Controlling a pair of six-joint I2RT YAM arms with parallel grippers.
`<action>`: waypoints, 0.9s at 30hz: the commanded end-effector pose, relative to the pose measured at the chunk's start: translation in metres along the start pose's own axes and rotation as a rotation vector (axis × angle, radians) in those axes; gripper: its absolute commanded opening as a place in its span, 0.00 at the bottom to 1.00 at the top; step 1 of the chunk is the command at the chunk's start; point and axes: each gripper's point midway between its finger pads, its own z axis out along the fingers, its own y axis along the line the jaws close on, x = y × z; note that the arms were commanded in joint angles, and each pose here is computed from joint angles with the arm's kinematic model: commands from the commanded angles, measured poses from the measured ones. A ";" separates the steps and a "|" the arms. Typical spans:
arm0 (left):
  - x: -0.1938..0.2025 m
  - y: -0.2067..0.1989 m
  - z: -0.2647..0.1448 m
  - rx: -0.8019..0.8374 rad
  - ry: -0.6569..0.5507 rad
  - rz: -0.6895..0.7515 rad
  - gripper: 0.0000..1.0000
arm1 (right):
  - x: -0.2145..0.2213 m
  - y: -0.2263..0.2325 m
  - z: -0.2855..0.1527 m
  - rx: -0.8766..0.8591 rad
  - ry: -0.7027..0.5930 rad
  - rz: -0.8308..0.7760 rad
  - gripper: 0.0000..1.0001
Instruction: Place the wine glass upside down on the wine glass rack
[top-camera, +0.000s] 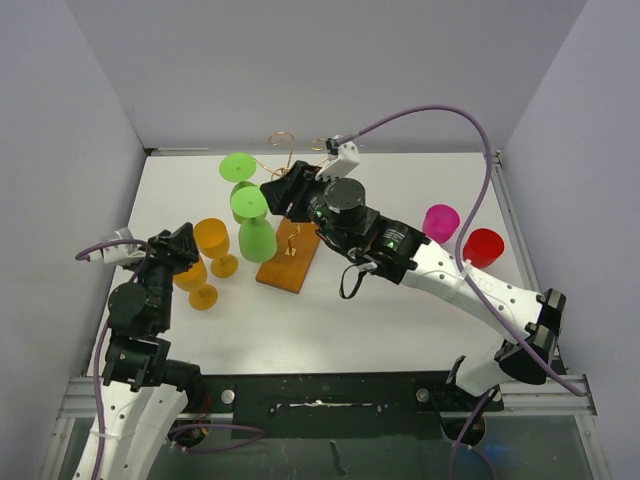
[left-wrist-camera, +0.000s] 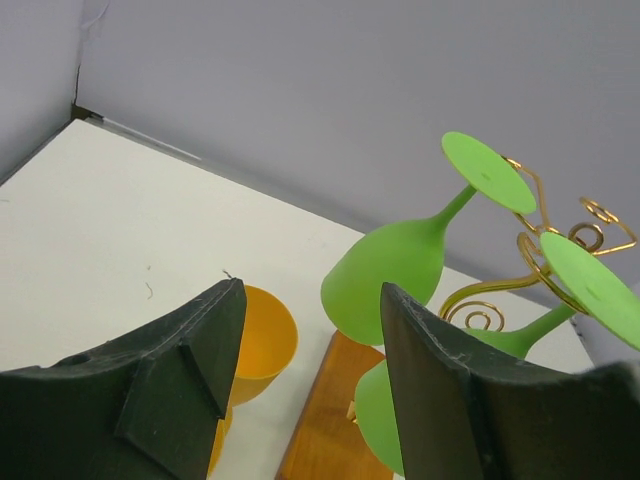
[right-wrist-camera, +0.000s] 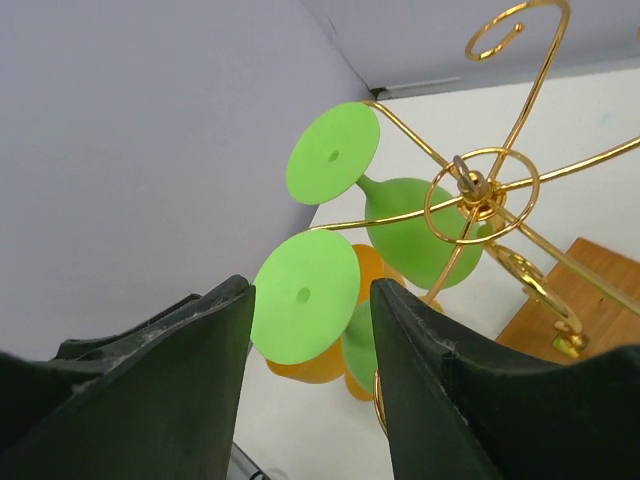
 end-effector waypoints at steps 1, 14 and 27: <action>-0.050 -0.032 -0.007 0.099 -0.062 0.106 0.55 | -0.060 0.034 -0.036 -0.156 -0.172 -0.134 0.52; -0.087 -0.070 -0.022 0.228 -0.019 0.245 0.59 | -0.057 -0.142 -0.127 0.410 -0.136 -0.365 0.60; -0.088 -0.103 -0.032 0.416 -0.026 0.266 0.64 | -0.084 -0.280 -0.152 0.688 -0.011 -0.320 0.60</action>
